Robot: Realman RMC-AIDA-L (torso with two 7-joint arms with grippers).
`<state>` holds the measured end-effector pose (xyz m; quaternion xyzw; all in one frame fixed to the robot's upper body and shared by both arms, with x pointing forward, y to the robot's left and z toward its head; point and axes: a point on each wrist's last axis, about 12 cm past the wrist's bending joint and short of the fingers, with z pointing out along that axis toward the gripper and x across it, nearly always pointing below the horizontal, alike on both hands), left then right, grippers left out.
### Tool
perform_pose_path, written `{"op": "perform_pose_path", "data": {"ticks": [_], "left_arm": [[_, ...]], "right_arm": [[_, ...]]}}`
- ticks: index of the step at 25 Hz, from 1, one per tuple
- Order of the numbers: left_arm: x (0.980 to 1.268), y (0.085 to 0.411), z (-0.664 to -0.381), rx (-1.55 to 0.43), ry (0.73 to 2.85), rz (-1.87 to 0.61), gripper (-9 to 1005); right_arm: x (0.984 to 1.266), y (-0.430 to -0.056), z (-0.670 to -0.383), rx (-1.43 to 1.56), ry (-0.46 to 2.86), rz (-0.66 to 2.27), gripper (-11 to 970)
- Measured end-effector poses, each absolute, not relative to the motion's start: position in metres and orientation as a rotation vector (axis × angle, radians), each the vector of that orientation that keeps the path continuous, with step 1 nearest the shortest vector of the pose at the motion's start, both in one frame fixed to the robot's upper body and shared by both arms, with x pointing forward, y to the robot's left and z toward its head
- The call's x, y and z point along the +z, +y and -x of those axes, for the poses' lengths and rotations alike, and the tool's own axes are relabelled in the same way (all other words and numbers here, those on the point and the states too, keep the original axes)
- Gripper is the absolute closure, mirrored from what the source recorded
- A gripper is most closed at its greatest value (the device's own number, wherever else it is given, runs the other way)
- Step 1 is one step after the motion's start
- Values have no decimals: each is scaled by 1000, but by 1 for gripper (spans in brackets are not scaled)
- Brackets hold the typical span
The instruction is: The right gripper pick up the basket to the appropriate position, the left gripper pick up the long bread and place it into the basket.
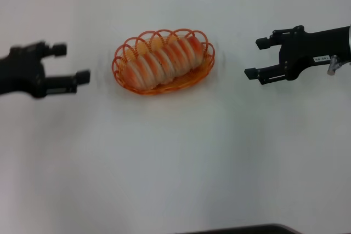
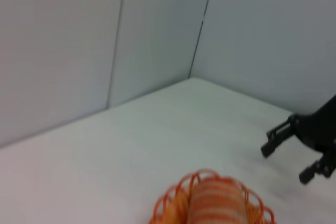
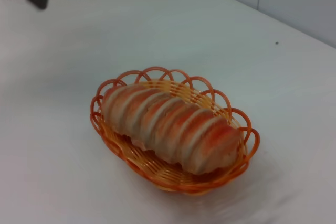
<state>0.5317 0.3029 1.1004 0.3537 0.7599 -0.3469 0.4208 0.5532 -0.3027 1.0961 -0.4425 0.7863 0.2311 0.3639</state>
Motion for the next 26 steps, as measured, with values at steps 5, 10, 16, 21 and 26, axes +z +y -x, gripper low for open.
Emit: {"op": "perform_pose_path", "data": {"ticks": [5, 10, 16, 21, 26], "left_arm": [[1076, 320, -502, -838, 1934, -841, 55], [1063, 316, -492, -846, 1933, -841, 58], [1056, 315, -488, -827, 1945, -859, 58], [1057, 317, -489, -820, 1944, -853, 58], [1057, 317, -489, -819, 1940, -850, 58]], "right_arm": [[1097, -303, -554, 589, 2017, 1145, 106], [1097, -302, -555, 584, 2014, 1148, 107], [1096, -303, -554, 582, 2016, 1142, 107], [1095, -303, -553, 591, 2013, 1129, 107], [1095, -302, -553, 595, 2013, 1129, 107]]}}
